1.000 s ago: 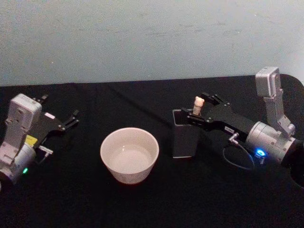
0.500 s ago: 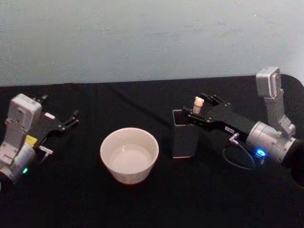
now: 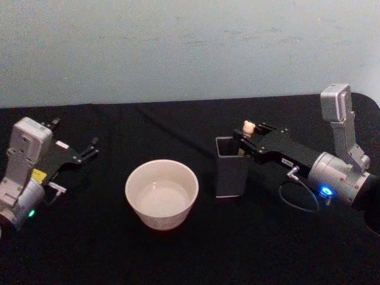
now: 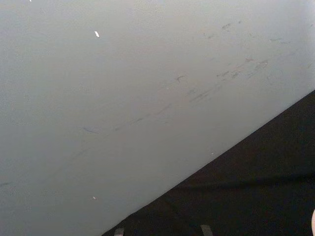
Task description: Pick up the stirring spoon with one hand, stir inside the cup, then place it back in its original position.
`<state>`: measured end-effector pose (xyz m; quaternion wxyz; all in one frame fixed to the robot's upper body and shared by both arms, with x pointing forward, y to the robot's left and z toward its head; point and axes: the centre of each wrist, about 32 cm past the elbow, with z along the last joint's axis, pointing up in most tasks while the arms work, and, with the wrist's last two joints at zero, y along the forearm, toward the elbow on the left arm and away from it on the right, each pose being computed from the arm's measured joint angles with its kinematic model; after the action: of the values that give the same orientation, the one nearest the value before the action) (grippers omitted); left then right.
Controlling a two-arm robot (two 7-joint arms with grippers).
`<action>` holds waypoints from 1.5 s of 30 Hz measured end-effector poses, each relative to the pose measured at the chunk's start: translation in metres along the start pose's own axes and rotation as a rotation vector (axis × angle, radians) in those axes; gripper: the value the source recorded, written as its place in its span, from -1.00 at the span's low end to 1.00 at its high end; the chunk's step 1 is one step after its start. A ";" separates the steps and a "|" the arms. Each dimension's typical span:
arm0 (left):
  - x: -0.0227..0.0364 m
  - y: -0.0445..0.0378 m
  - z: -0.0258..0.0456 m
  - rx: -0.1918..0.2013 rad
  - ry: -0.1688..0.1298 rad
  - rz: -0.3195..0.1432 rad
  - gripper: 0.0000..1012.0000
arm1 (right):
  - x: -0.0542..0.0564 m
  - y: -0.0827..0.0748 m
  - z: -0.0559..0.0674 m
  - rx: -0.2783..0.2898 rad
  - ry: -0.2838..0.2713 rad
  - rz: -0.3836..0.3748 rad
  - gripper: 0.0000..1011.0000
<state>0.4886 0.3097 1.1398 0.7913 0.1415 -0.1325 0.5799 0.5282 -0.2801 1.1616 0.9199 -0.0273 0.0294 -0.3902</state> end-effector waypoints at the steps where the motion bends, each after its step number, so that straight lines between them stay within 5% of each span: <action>1: 0.0000 0.0000 0.0000 0.000 0.000 0.000 0.98 | 0.000 0.000 0.000 0.000 0.000 0.000 -0.16; 8: 0.0000 0.0000 0.0000 0.000 0.000 0.000 0.98 | 0.000 0.000 0.000 0.001 0.000 0.000 -0.57; 27: 0.0000 0.0000 0.0000 0.000 0.000 0.000 0.98 | -0.010 -0.005 0.014 0.058 -0.043 0.029 -0.58; 45: 0.0000 0.0000 0.0000 0.000 0.000 0.000 0.98 | -0.025 -0.024 0.058 0.327 -0.146 0.016 -0.58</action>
<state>0.4886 0.3097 1.1398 0.7913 0.1415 -0.1324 0.5799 0.4985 -0.2772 1.2220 0.9148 0.0946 -0.1011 -0.3793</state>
